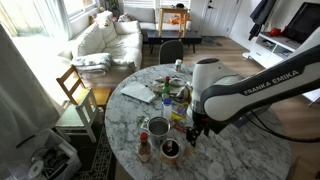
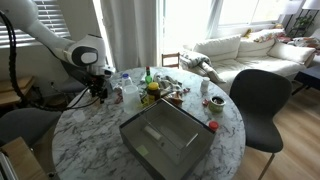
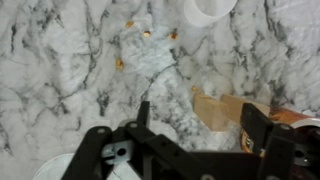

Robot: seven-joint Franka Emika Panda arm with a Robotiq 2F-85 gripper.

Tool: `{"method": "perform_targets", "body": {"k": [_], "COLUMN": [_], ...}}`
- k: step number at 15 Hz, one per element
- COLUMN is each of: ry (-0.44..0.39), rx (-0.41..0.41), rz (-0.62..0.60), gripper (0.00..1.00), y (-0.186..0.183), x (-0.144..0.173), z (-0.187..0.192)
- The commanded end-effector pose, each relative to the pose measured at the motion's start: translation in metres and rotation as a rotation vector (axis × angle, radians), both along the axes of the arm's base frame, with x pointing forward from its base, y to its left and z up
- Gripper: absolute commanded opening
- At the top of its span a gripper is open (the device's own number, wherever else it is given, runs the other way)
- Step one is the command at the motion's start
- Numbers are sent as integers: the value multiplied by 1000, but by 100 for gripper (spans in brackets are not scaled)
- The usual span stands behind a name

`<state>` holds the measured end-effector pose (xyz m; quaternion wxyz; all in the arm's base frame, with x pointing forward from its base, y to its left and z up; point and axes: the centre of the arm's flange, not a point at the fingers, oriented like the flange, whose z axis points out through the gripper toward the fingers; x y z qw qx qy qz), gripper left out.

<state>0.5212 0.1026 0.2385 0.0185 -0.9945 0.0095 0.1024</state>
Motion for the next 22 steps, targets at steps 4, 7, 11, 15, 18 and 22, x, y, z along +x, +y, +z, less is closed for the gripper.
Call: {"method": "perform_targets", "body": {"k": [4,7,11,15,18,22], "ry": [-57,-55,-27,-25,-23,-7], "rx": [-2,18,10,5,3,58], "rz": [13,37,60,68,72,38], "gripper": [100,100,100,100,100,100], "y": [13,23,32,32,33,25], "x": [-6,-3,-5,-5,-5,4], "z": [29,27,13,13,11,-3]}}
